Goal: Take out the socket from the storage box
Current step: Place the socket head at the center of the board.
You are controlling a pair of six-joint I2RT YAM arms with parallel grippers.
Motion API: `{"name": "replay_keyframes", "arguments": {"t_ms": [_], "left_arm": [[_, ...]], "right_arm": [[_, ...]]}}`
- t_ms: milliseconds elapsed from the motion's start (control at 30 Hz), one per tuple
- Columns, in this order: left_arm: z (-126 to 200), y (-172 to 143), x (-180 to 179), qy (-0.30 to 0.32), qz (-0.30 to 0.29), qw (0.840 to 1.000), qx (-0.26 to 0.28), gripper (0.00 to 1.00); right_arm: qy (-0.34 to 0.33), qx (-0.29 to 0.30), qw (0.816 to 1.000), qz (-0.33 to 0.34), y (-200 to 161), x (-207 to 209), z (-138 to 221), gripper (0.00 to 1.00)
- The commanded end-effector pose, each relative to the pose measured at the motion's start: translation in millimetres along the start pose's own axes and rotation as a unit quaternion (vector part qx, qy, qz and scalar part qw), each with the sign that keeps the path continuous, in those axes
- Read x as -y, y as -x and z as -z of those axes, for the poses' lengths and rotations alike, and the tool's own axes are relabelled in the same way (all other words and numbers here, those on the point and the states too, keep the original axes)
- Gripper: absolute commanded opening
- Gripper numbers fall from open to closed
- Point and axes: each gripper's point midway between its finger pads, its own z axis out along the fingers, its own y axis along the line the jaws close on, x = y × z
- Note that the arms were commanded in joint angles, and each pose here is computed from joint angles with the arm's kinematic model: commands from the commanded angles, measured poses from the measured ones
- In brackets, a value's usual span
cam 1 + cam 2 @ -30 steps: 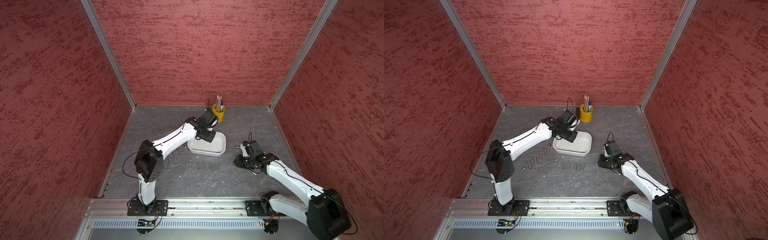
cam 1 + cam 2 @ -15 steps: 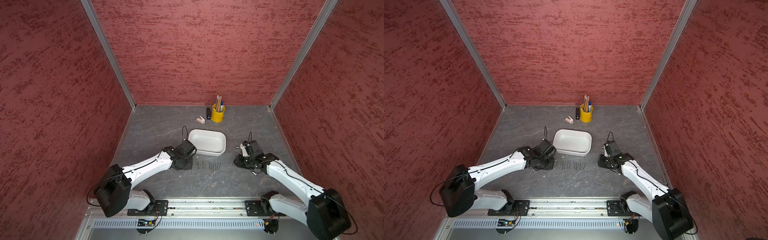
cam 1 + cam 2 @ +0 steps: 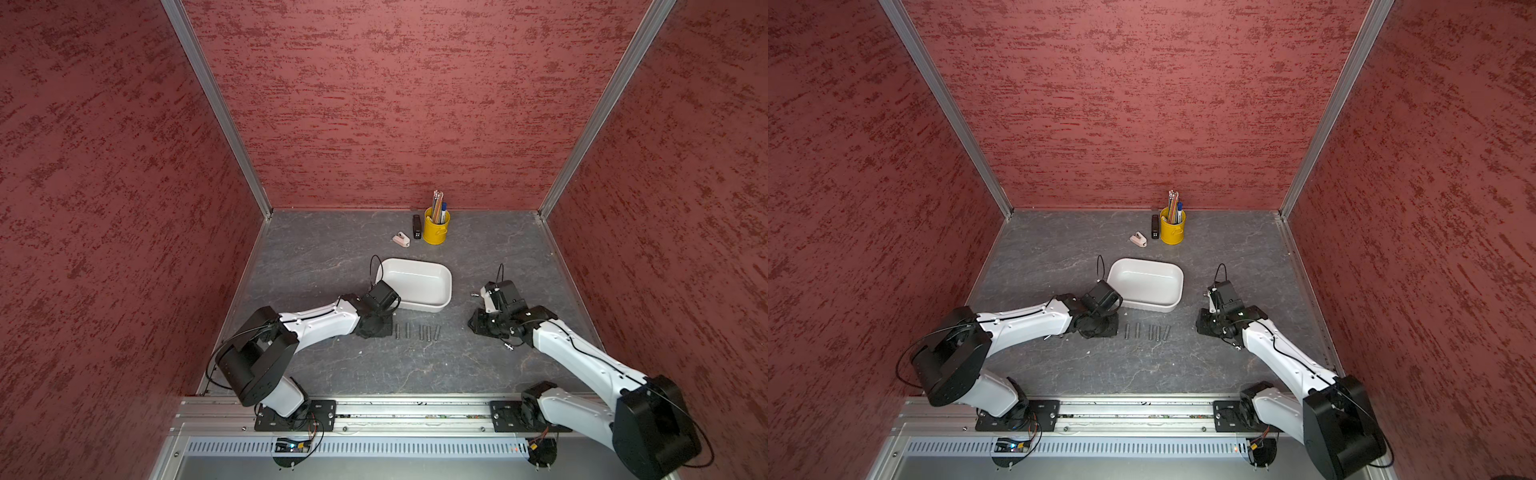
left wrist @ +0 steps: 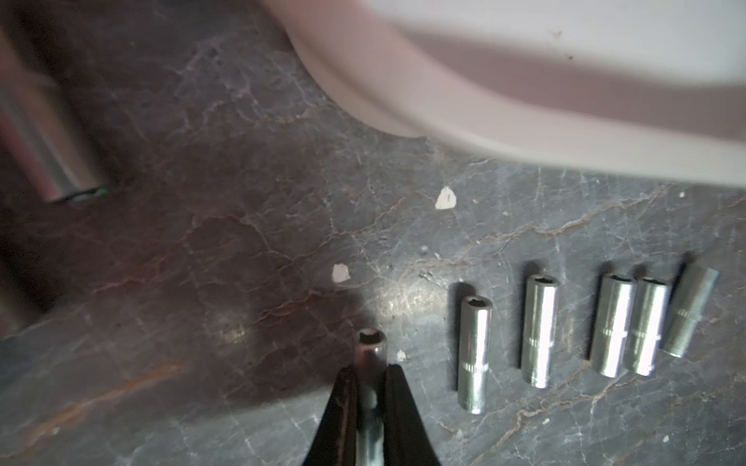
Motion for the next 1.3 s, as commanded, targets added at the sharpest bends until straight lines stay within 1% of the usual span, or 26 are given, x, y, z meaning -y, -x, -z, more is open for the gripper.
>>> {"name": "replay_keyframes", "arguments": {"t_ms": [0,67,100,167,300,433,867,967,1067,1133,1200,1267], "left_arm": [[0,11,10,-0.021,0.01,1.0,0.017,0.06],[-1,11,7,-0.014,0.012,1.0,0.018,0.07],[-2,9,6,-0.013,0.012,1.0,0.017,0.09],[-3,8,6,-0.013,0.012,1.0,0.015,0.17],[-6,4,4,-0.009,0.012,1.0,0.009,0.21],[-5,2,3,-0.01,0.013,1.0,0.01,0.28],[4,2,1,-0.01,0.013,1.0,0.018,0.33],[11,3,2,-0.012,0.013,1.0,0.023,0.33],[24,7,3,-0.015,0.009,0.999,0.04,0.34],[37,11,-2,-0.01,0.007,0.998,0.061,0.36],[57,21,-15,0.008,0.017,0.995,0.098,0.46],[81,35,-34,0.025,0.03,0.989,0.14,0.53]], "right_arm": [[0.003,0.009,1.0,0.004,6,-1,1,0.34],[0.002,0.01,1.0,0.003,7,-1,1,0.34],[0.003,0.009,1.0,0.003,7,-1,1,0.34],[0.003,0.007,1.0,0.003,6,-1,0,0.34],[0.003,0.006,1.0,0.001,5,-1,0,0.34],[0.004,0.005,1.0,0.002,5,-1,-1,0.34],[0.006,0.005,1.0,0.002,5,-1,0,0.34],[0.006,0.006,1.0,0.001,5,-1,0,0.34],[0.007,0.006,1.0,0.002,5,-2,1,0.34],[0.008,0.009,1.0,0.004,7,-3,3,0.34],[0.007,0.016,1.0,0.005,11,-5,7,0.34],[0.008,0.031,0.999,0.012,21,-9,14,0.35]]}}
